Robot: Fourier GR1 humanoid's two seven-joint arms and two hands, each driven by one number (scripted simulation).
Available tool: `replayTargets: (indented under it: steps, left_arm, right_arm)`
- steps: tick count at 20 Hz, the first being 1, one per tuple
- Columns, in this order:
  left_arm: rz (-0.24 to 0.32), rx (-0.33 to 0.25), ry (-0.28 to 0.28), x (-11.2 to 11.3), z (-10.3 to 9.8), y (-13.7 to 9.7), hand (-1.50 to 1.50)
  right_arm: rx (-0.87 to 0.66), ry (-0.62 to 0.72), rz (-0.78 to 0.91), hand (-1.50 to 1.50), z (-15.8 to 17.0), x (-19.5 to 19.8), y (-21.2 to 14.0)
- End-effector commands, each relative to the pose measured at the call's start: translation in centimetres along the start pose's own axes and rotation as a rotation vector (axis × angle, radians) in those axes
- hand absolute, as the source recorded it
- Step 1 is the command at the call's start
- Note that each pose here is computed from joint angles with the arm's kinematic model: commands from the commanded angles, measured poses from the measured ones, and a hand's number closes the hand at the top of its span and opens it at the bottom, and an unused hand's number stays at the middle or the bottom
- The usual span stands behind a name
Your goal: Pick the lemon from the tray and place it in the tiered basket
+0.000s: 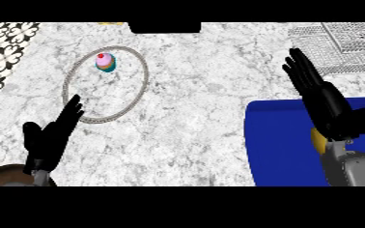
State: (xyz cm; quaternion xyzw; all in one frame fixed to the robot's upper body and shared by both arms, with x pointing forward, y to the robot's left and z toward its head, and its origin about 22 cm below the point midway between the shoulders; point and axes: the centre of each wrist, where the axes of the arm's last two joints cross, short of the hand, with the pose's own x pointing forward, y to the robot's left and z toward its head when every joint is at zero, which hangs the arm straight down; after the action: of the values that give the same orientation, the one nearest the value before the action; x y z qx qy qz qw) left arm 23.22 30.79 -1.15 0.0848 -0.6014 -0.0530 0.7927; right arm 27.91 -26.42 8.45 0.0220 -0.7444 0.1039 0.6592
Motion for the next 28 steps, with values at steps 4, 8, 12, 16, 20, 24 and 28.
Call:
replayTargets:
  steps: [4,8,12,16,20,24,28]
  left_arm:
    - [0.001,0.062,-0.276,4.6,-1.2,-2.0,0.00]
    - [0.037,0.029,-0.371,6.2,-1.3,-5.3,0.00]
    - [0.034,0.047,-0.377,6.5,-1.7,-5.9,0.00]
    - [0.041,0.041,-0.377,6.1,-1.5,-7.7,0.00]
    - [0.033,0.020,-0.389,6.8,-1.5,-8.9,0.00]
    - [0.043,0.038,-0.381,6.6,-1.5,-8.5,0.00]
    - [0.045,0.048,-0.370,6.5,-1.4,-8.8,0.00]
  right_arm:
    - [0.050,-0.175,-0.325,1.50,0.8,-0.4,-8.2]
    - [-0.134,0.029,-0.166,1.50,4.0,-1.9,-15.2]
    - [0.169,-0.021,-0.702,-1.50,3.6,-7.3,-11.4]
    - [0.311,-0.133,-0.666,-1.50,6.4,-6.6,-17.3]
    - [0.429,-0.133,-0.426,-1.50,8.3,-1.5,-24.0]
    - [0.578,-0.078,-0.070,-1.50,7.4,7.0,-26.4]
    - [0.683,-0.067,0.245,-1.50,6.8,14.7,-25.8]
